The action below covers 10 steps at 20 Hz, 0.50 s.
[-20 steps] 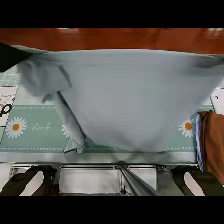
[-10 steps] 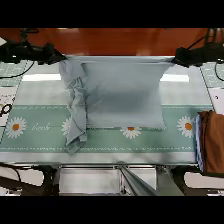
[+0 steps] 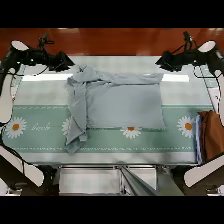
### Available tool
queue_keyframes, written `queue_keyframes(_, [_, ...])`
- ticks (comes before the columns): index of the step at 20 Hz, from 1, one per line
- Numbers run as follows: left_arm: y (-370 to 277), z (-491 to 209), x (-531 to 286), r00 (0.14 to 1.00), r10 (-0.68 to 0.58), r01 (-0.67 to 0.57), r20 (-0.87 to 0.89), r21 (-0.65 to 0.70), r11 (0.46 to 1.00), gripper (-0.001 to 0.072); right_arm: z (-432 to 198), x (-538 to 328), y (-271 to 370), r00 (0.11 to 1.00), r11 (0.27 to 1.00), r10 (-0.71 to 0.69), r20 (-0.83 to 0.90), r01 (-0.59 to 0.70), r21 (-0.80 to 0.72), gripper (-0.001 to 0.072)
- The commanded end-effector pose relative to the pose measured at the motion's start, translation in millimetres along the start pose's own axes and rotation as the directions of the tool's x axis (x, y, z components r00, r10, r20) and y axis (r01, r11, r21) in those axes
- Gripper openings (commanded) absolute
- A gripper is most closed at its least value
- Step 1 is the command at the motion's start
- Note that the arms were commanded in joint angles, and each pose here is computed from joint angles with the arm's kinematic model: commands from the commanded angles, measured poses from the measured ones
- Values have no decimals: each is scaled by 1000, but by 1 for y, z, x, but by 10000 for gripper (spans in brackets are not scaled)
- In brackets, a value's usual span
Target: Fold the shirts.
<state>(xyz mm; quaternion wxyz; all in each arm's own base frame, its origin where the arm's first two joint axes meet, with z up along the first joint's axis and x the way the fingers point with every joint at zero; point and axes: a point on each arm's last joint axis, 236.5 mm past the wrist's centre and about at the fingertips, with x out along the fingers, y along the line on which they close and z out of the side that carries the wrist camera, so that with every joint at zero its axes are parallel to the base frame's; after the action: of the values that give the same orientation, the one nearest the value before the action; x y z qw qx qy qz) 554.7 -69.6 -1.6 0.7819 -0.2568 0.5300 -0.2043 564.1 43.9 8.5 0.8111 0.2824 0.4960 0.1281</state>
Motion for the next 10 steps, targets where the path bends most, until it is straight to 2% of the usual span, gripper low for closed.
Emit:
queue_keyframes(1, [46,-57,-58,952,158,-192,-262,-108,975,509,-20,-47,-5,989,997,68,-134,-61,57,416])
queue_keyframes(3, [46,-85,-99,932,142,-197,-334,-137,971,509,-41,-93,-29,976,997,19,-218,-3,73,416])
queue_keyframes(6, [30,-120,-128,955,166,-200,-246,-118,973,509,-83,-131,-60,966,987,-98,-238,126,105,416])
queue_keyframes(8, [30,-166,-125,966,192,-220,-174,-162,962,509,-132,-120,-69,972,978,-89,-220,127,168,416])
queue_keyframes(10, [23,-231,-108,976,143,-178,-165,-226,958,507,-179,-104,-64,984,974,-3,-180,44,224,415])
